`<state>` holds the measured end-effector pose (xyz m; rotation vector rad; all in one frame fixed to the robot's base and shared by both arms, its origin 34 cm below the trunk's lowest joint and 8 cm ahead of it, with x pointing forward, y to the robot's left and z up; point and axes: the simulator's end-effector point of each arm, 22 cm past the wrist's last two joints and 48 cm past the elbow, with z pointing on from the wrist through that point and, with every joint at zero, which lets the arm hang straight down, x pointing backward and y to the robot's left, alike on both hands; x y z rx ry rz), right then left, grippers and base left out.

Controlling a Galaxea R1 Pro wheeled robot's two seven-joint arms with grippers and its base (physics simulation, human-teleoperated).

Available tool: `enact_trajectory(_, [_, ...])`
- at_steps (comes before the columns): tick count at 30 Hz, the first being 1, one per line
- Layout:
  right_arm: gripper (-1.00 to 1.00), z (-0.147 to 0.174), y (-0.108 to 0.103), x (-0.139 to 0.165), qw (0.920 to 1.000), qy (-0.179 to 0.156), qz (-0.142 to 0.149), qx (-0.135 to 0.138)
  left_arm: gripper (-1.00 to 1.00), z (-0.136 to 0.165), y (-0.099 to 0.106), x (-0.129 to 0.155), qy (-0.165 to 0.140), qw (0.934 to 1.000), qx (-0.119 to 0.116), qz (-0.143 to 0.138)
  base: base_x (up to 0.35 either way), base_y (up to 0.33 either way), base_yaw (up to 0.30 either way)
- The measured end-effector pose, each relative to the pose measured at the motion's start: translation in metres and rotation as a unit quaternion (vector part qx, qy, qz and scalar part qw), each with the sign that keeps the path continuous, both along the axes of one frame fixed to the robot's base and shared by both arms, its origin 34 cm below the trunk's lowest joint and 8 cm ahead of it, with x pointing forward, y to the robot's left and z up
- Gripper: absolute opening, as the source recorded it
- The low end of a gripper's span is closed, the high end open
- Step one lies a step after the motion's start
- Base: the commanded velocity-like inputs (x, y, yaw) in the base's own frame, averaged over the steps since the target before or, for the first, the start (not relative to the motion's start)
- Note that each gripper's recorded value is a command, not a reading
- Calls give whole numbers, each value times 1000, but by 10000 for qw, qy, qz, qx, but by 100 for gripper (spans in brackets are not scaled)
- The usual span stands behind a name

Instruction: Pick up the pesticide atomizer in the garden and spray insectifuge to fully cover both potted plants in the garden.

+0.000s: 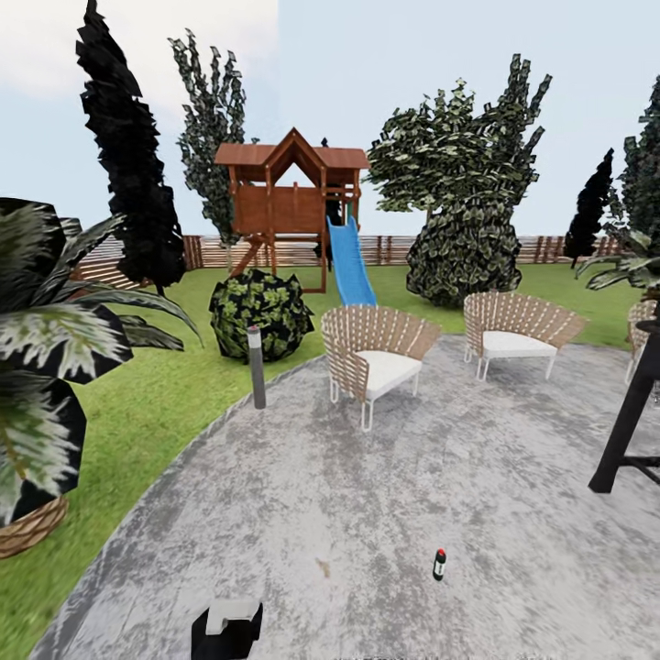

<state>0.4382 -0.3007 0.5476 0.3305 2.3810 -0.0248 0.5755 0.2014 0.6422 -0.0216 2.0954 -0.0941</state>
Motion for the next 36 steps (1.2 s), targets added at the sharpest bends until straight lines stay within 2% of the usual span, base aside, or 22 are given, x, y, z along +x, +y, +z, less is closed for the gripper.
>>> enact_trajectory(15, [100, -5, 0, -5, 10000, 91, 1, 4, 100, -7, 0, -3, 77, 10000, 0, 2, 2, 289, -253])
enact_trajectory(24, [100, -8, 0, -8, 9999, 136, 0, 4, 100, -10, 0, -5, 121, 9999, 0, 0, 116, 303, -250])
enact_trajectory(36, [100, -9, 0, -9, 9999, 149, -3, 5, 100, -12, 0, -5, 135, 9999, 0, 1, 171, 215, -78])
